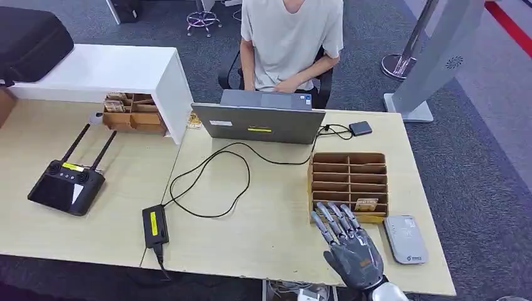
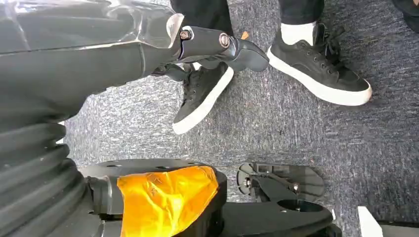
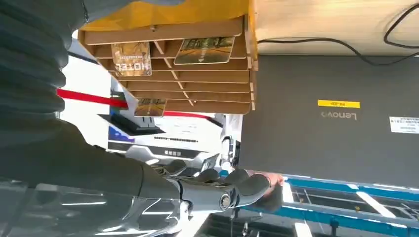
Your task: Pass the card to the sensor for recognition and then transmit it.
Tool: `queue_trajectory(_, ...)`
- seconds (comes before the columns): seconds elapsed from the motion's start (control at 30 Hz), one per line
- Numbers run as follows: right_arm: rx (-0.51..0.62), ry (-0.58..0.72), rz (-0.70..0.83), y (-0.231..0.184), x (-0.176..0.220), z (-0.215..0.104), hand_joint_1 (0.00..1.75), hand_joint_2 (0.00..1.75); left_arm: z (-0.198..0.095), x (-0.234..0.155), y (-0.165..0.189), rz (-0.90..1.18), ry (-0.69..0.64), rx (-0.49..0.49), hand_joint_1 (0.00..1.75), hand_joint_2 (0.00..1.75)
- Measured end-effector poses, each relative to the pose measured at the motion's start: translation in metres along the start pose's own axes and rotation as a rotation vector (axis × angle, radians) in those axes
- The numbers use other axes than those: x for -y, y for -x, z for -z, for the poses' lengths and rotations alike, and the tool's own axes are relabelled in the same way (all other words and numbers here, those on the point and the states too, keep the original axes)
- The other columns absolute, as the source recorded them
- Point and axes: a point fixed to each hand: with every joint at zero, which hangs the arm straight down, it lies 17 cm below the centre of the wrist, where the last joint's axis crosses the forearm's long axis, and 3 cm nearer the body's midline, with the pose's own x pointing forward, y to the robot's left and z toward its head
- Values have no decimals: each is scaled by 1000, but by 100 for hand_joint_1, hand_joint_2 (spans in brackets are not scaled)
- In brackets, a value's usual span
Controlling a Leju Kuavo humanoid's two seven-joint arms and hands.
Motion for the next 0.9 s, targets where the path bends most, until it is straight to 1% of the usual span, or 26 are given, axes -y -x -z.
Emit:
queue_trajectory(0.37,24,9,40,-20,-2,13,0,175,0,0,0,0,0,-3,0,175)
queue_trajectory(0.73,24,17,47,-21,-3,28,0,175,0,0,0,1,1,-8,0,175)
queue_trajectory(0.9,11,30,42,-15,-1,45,0,175,0,0,-1,6,2,-6,0,175)
